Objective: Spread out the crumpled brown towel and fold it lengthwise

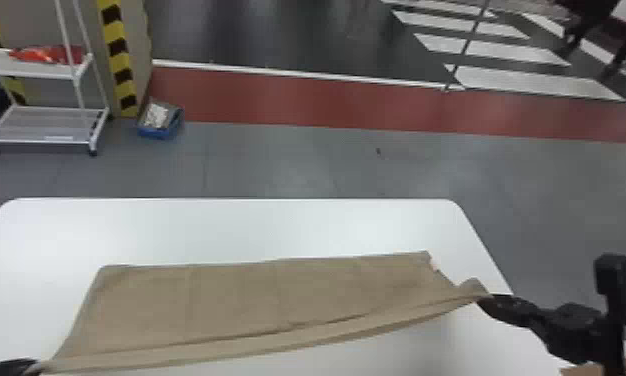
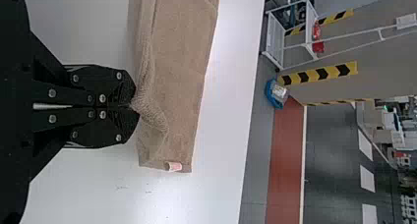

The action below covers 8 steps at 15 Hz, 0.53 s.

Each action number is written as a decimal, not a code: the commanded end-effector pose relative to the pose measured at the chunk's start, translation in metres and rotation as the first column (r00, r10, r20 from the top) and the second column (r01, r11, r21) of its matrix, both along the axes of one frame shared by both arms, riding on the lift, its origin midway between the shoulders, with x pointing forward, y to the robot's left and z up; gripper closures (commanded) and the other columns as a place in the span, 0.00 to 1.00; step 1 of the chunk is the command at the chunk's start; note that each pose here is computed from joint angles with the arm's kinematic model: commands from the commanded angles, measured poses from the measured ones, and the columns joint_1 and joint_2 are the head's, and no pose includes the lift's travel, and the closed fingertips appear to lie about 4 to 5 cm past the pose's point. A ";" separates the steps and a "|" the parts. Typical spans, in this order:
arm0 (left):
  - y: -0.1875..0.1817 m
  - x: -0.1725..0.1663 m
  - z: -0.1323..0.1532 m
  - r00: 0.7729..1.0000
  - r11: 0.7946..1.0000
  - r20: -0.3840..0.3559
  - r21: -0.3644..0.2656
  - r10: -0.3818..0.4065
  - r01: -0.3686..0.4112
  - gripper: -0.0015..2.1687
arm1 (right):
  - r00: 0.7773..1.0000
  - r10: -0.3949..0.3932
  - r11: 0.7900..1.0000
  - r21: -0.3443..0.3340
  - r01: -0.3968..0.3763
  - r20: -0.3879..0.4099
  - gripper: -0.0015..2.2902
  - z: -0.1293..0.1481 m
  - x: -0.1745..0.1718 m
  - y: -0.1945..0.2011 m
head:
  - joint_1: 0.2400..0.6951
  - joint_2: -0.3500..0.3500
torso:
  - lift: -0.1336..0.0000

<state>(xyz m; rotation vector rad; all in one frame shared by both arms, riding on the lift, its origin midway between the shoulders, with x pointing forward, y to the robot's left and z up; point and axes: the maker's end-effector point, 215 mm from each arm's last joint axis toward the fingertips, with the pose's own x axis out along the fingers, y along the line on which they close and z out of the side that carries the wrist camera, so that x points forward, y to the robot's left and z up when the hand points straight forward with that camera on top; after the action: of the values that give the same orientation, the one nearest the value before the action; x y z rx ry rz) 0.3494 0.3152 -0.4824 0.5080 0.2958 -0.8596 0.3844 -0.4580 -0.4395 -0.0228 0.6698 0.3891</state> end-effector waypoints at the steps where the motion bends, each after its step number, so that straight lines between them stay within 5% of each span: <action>1: 0.006 -0.009 -0.010 0.998 0.997 -0.053 0.059 -0.046 0.049 0.62 | 0.999 0.030 0.999 -0.041 -0.031 -0.032 0.78 -0.008 -0.007 -0.007 | 1.00 0.18 | 1.00; 4: 0.010 -0.027 -0.025 0.977 0.978 -0.161 0.132 -0.140 0.161 0.62 | 0.994 0.094 0.994 -0.052 -0.097 -0.058 0.78 -0.004 -0.013 -0.006 | 1.00 0.17 | 1.00; 8: 0.022 -0.030 -0.024 0.959 0.958 -0.214 0.175 -0.187 0.226 0.62 | 0.983 0.148 0.985 -0.075 -0.156 -0.107 0.78 -0.001 -0.006 -0.013 | 1.00 0.19 | 1.00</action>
<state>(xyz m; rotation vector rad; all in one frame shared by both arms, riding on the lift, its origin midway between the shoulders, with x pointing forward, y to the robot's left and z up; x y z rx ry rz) 0.3170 0.3363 -0.5067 0.6346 0.5095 -1.0829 0.3728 -0.4662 -0.4398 -0.1225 0.7694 0.5244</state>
